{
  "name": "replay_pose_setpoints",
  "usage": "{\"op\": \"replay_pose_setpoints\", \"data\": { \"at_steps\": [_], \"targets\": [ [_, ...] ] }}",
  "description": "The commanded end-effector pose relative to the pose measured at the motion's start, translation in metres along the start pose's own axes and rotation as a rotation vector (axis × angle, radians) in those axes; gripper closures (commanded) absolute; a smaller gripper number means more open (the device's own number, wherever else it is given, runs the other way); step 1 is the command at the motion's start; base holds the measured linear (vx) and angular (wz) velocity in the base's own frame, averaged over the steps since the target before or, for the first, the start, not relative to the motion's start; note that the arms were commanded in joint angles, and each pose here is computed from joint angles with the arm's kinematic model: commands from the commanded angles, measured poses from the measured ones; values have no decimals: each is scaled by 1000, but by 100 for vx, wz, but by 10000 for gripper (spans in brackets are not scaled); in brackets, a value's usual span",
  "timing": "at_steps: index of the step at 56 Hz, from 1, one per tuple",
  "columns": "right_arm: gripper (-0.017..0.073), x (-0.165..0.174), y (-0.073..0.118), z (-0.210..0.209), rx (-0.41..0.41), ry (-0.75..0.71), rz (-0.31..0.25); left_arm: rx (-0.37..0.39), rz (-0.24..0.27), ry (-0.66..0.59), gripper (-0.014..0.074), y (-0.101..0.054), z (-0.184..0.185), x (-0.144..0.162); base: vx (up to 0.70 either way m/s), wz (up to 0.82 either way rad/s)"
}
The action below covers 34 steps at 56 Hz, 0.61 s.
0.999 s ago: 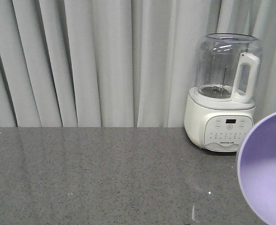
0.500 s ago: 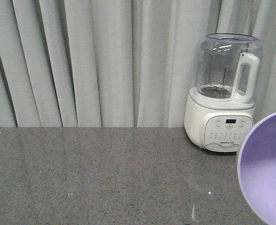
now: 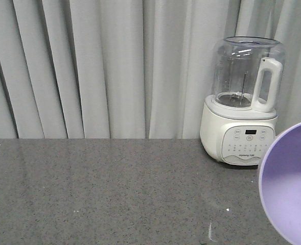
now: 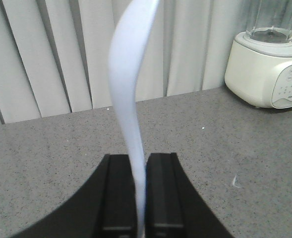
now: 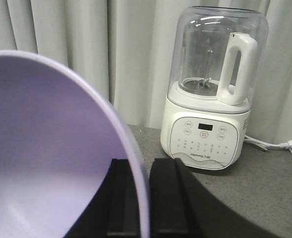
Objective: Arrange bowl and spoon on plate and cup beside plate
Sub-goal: 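Lift the bowl with the right gripper and the spoon with the left, then drive the base to the counter with the pale blue plate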
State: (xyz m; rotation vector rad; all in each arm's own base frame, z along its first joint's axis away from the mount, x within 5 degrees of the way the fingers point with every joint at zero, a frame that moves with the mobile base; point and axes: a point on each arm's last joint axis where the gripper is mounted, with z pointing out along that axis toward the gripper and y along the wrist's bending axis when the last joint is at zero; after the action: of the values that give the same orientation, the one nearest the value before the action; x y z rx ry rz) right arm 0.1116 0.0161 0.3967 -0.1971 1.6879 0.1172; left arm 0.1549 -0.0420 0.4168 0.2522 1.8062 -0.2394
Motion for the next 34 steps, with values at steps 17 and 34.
{"op": "replay_pose_setpoints", "data": {
  "at_steps": [17, 34],
  "targets": [
    [568, -15, -3, -5, 39, -101, 13, -2, -9, -122, 596, -1, -7, -16, -2, -6],
    [568, -15, -3, -5, 39, -101, 13, -2, -9, -122, 596, -1, -7, -16, -5, -25]
  ]
}}
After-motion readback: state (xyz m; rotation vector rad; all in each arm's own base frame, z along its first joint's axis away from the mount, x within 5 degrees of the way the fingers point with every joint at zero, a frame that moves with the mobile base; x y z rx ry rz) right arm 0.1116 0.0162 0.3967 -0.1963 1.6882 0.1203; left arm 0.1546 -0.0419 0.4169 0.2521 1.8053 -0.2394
